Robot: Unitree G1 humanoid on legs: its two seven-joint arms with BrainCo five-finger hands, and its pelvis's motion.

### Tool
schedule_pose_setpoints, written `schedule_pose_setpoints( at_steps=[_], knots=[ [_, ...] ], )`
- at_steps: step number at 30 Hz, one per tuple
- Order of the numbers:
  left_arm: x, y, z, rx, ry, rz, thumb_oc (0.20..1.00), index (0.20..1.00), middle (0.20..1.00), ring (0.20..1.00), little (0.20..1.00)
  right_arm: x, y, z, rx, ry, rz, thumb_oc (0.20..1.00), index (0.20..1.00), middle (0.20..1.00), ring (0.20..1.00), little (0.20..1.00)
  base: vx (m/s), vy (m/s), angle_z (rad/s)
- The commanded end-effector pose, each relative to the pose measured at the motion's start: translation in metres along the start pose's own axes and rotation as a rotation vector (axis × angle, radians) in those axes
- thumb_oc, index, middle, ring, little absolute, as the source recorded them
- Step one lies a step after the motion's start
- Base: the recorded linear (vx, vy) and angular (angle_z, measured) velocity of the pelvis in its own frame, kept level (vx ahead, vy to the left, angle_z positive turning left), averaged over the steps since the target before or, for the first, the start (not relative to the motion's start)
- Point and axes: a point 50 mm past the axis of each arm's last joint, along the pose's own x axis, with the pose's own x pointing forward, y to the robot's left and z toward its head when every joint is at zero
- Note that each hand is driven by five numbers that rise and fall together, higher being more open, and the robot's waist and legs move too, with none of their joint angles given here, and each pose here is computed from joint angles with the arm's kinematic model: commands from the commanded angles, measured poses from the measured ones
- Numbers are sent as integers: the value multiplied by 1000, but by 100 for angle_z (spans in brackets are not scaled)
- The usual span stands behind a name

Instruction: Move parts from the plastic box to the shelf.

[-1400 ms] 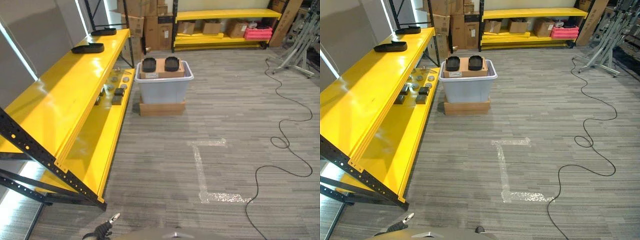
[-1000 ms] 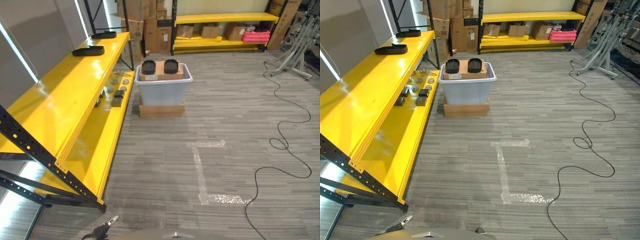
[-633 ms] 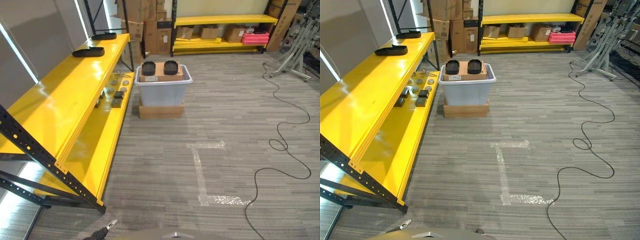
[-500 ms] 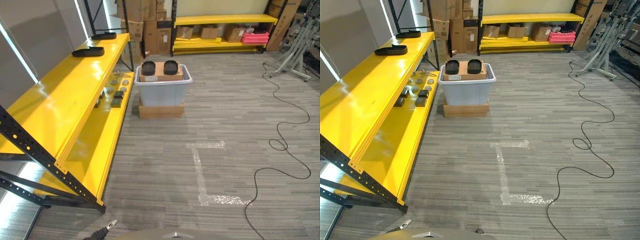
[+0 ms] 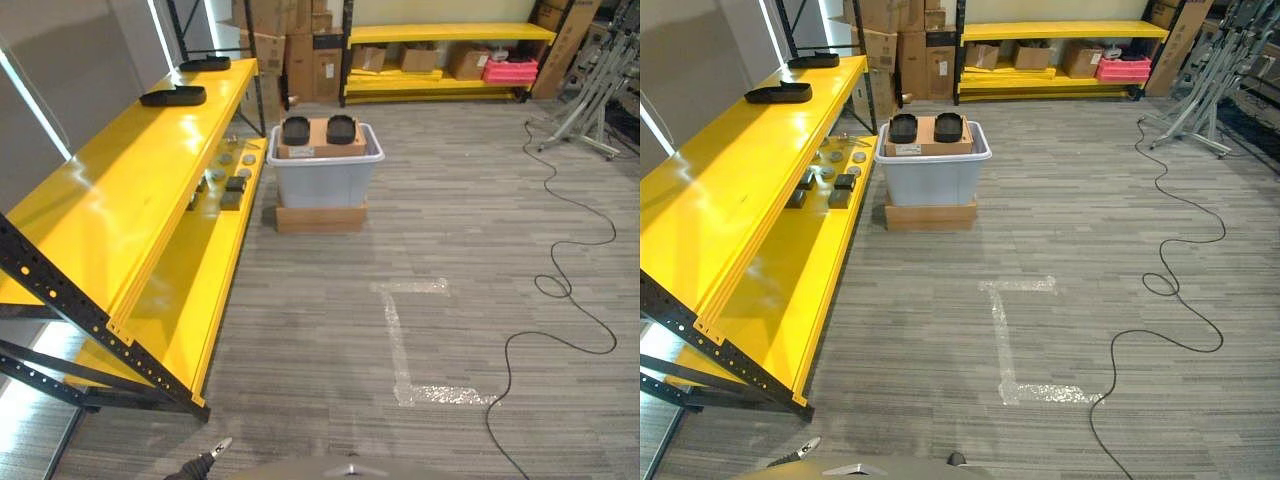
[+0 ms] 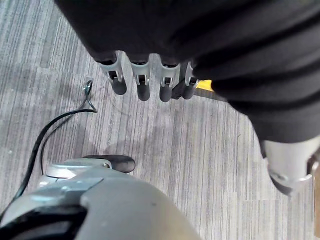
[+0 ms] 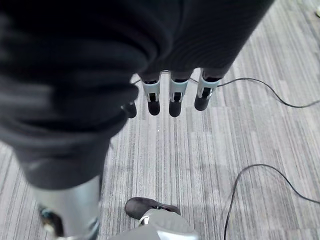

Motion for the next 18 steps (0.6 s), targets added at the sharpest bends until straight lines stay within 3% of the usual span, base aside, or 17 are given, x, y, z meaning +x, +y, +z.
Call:
schedule_pose_setpoints(
  at_steps=[1,11,18],
  knots=[
    [2,12,16,-28,-41,37,1000,1000,1000,1000,1000,0,-2,-1,50,70,21,1000,1000,1000,1000,1000,31,88,-7],
    [2,18,26,-12,-60,25,1000,1000,1000,1000,1000,1,-16,13,156,-2,63,1000,1000,1000,1000,1000,38,139,-23],
    [1,23,18,3,-39,46,1000,1000,1000,1000,1000,1,-13,17,194,-36,97,1000,1000,1000,1000,1000,329,-179,-4]
  ],
)
